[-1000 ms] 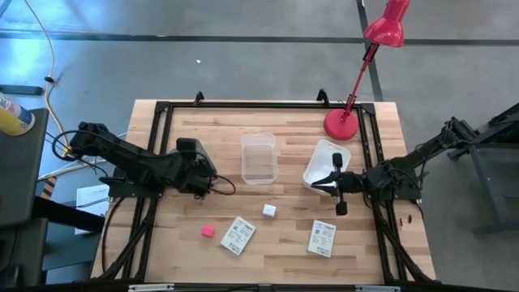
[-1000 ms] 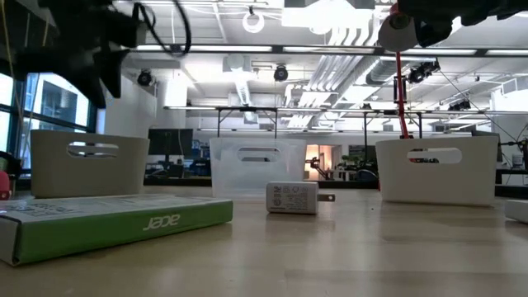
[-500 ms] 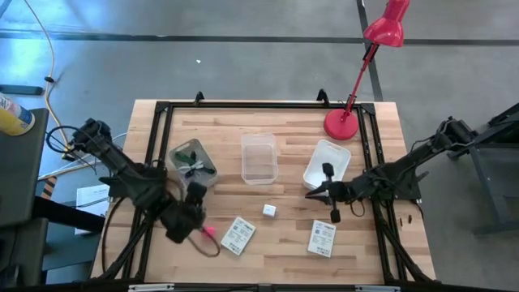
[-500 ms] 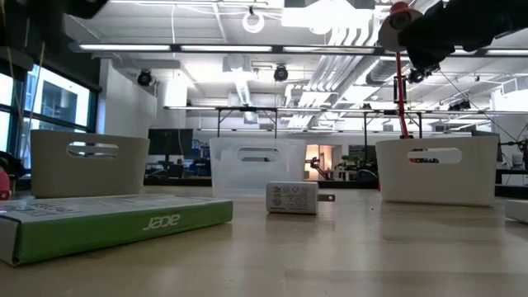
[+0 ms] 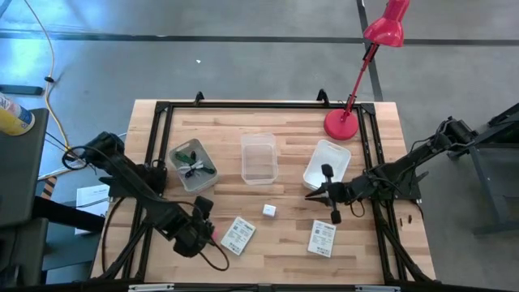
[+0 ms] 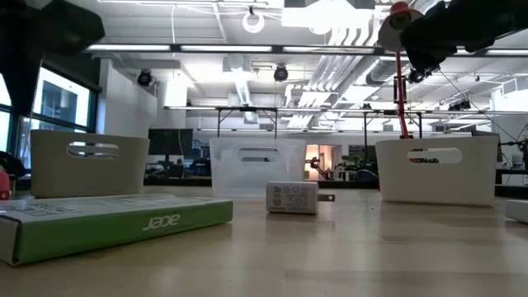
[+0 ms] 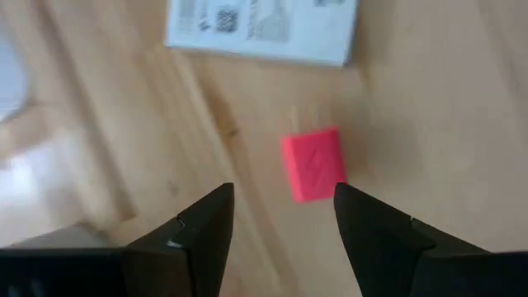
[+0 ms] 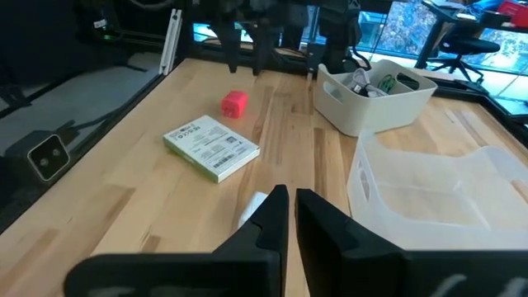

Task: Pick and place items into bin
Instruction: Put the pink charger adapter into the transparent bin

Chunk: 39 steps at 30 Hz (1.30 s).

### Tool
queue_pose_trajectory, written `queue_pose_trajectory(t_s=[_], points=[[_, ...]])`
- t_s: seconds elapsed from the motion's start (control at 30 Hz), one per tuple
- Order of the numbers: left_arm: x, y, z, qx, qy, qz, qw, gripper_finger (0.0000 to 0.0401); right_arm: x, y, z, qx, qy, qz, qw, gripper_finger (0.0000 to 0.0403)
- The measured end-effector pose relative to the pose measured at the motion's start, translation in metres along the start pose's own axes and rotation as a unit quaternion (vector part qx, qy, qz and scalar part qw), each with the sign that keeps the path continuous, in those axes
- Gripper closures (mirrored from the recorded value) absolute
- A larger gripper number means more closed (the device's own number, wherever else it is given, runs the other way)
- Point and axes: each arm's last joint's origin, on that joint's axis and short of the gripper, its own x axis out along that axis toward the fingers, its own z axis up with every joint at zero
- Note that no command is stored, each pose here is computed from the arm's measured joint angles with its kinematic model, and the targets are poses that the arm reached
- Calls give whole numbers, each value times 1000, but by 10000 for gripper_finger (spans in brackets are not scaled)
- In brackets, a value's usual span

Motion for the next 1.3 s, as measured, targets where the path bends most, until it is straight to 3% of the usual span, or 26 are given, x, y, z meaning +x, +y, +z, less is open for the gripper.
queue_pose_trajectory(t_s=[0.2, 0.6, 1.03, 1.3], points=[[11, 0, 11, -22, -15, -35, 999, 188, 0, 0, 0, 0, 0, 2, 1000, 383], [19, -3, 10, -85, 1, -22, 996, 177, 0, 0, -1, 0, 4, 7, 1000, 388], [43, -9, 8, -85, 52, -9, 995, 141, 0, 0, -3, 5, 15, 6, 1000, 387], [48, -11, 10, -84, 48, -11, 995, 163, 0, 0, -3, 5, 15, 5, 1000, 388]])
